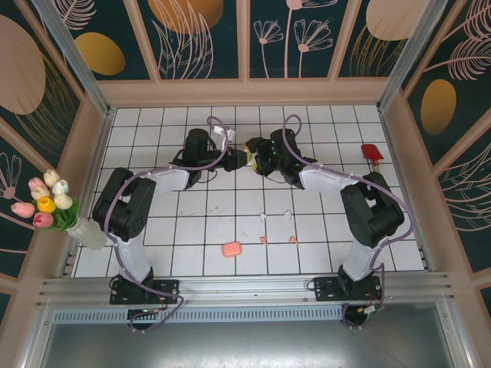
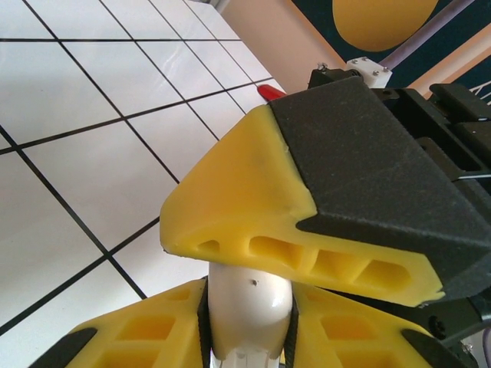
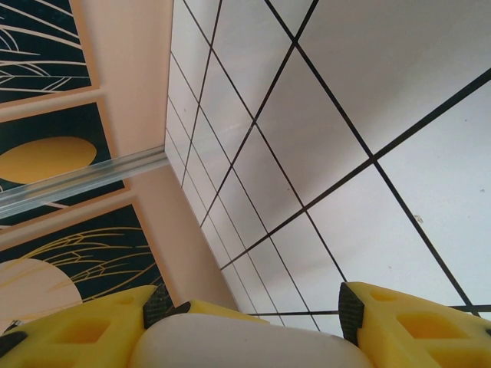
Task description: Insert wireless bluetooth earbuds into charging case
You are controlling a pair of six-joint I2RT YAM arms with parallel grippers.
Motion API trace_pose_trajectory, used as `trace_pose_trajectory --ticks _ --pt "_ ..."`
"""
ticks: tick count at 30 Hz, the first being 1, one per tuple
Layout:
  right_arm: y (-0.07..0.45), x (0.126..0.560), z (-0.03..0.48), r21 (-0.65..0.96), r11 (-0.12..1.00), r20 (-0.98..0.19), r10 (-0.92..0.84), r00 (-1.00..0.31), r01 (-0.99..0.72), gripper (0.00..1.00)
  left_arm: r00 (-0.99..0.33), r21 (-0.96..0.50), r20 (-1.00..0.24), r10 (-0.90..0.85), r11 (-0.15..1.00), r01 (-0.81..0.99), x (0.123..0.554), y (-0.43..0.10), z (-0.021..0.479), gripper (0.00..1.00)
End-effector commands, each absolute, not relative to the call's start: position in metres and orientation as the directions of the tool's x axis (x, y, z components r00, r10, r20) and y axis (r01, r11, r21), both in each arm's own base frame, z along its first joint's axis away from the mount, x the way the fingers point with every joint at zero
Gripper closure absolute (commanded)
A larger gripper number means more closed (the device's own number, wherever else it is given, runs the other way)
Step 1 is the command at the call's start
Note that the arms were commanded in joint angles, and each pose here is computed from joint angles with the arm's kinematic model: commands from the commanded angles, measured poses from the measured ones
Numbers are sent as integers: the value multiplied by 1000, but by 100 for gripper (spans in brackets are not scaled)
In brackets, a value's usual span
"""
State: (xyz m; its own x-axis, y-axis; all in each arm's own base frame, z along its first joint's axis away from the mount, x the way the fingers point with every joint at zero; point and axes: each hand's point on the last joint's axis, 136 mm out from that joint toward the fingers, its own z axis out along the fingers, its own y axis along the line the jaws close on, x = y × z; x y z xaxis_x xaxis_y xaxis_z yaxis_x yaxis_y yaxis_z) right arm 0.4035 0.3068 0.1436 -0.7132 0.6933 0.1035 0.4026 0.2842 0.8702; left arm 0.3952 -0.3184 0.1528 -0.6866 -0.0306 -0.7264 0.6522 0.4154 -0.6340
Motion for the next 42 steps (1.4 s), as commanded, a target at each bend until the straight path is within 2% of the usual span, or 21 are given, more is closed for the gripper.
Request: trace_pose_trajectory --ticks 1,12,27,30,34,36,42 --pt "309 406 160 895 249 105 689 -717 370 56 -696 -657 -718 -10 342 672 383 -328 152 70" --pt "310 405 161 897 242 110 687 -719 369 56 -702 -671 -712 -14 310 673 381 -330 153 64" --pt "312 403 165 904 231 115 680 -724 360 54 -704 -685 -708 -50 290 668 381 -331 158 86" --pt "312 404 167 905 228 115 682 -723 359 48 -705 -688 -707 -57 285 667 381 -331 159 87" --pt "306 407 170 910 228 103 687 -719 347 25 -705 -689 -707 -57 284 667 380 -330 159 88" --pt "303 404 176 916 231 85 688 -721 328 17 -704 -686 -709 -54 286 669 379 -330 160 88" --pt "235 409 196 923 291 -57 752 -656 253 11 -708 -687 -705 -43 290 666 378 -330 157 89"
